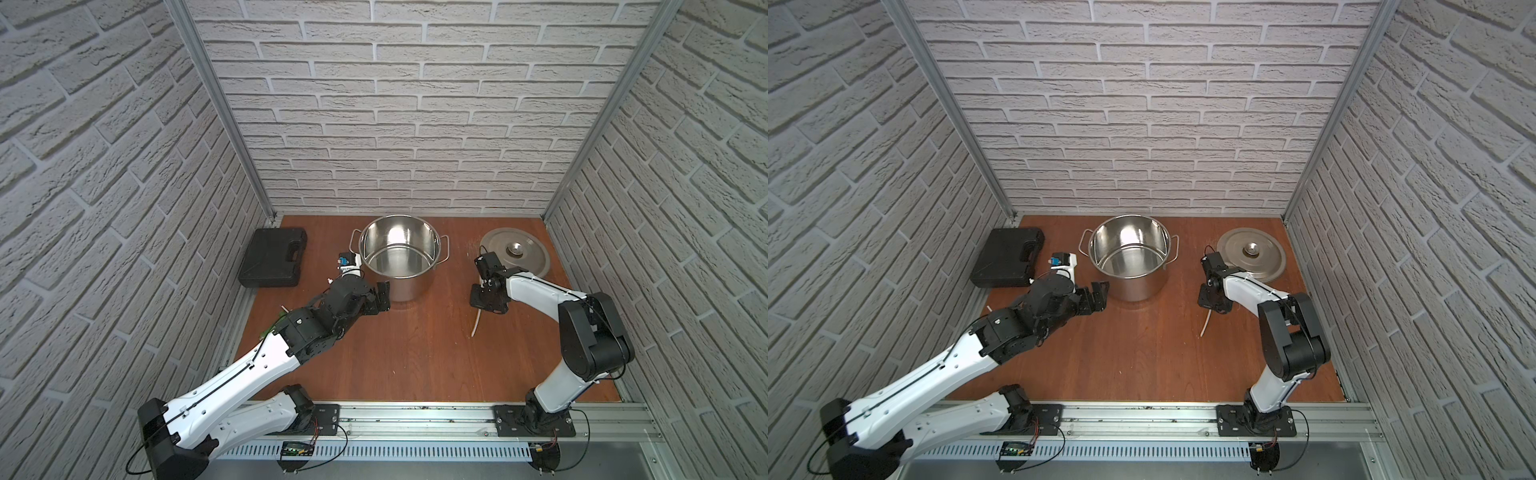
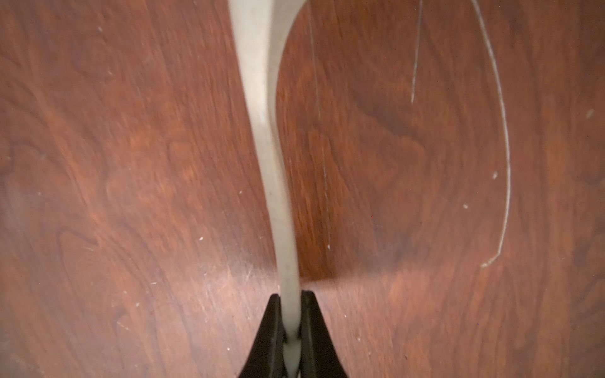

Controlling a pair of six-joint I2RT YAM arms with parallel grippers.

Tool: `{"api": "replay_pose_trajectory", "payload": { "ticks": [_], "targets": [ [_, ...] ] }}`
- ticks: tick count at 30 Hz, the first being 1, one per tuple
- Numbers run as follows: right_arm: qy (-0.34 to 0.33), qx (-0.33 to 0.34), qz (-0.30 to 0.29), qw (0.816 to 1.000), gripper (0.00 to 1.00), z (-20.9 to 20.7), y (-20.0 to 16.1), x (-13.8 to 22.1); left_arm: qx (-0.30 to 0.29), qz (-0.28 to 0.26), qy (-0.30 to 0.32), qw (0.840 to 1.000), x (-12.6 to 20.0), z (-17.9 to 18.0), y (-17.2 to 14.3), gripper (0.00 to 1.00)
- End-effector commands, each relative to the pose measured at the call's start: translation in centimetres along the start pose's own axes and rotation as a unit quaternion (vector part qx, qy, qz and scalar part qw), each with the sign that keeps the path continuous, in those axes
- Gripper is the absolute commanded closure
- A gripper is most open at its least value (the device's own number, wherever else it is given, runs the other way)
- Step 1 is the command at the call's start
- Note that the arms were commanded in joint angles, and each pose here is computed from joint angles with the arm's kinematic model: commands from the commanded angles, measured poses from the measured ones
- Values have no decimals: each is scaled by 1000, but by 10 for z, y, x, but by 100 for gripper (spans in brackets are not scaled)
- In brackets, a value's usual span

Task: Stir the soup with a spoon
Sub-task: Pick up the spoon from the center of the board, then adjust the spoon.

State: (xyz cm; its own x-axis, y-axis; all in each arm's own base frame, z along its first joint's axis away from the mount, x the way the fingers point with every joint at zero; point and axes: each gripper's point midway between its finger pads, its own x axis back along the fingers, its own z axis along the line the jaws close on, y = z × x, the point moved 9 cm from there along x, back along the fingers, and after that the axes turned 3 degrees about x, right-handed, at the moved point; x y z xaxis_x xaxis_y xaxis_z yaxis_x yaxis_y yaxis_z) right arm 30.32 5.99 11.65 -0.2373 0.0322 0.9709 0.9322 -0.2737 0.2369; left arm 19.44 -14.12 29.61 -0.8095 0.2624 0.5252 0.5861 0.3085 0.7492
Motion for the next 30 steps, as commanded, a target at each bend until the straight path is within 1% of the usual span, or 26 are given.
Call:
{"api": "replay_pose_trajectory", "payload": {
  "ticks": [1, 5, 7, 9, 12, 15, 19, 21, 25, 26, 28, 30],
  "targets": [
    [6, -7, -17, 1000, 98, -3, -5, 24, -15, -10, -35, 999, 1, -10, 4, 2],
    [30, -12, -36, 999, 98, 0, -1, 54, -67, -20, -71, 995, -2, -27, 2, 2],
    [51, -19, -42, 998, 98, 4, 0, 74, -118, -39, -95, 988, -2, -41, -1, 2],
    [77, -29, -52, 995, 98, 10, 3, 97, -179, -64, -106, 976, -1, -55, -7, 2],
    [121, -49, -77, 988, 98, 19, 6, 141, -277, -83, -103, 952, -1, -76, -18, 2],
    [157, -50, -104, 981, 98, 30, 8, 182, -346, -98, -93, 928, -4, -93, -25, 2],
    [165, -26, -132, 977, 98, 44, 5, 221, -403, -122, -88, 903, -6, -112, -27, 3],
    [164, -16, -148, 975, 98, 49, 2, 234, -432, -136, -84, 887, -4, -123, -29, 4],
    [167, -4, -171, 971, 98, 61, -5, 251, -486, -166, -80, 854, 2, -148, -38, 2],
    [167, 0, -177, 970, 97, 64, -7, 254, -494, -172, -80, 848, 3, -153, -40, 2],
    [165, 3, -190, 968, 98, 69, -11, 260, -499, -178, -81, 844, 3, -161, -44, 5],
    [170, 1, -198, 965, 98, 72, -15, 263, -491, -181, -82, 848, 2, -165, -45, 7]
  ]
}}
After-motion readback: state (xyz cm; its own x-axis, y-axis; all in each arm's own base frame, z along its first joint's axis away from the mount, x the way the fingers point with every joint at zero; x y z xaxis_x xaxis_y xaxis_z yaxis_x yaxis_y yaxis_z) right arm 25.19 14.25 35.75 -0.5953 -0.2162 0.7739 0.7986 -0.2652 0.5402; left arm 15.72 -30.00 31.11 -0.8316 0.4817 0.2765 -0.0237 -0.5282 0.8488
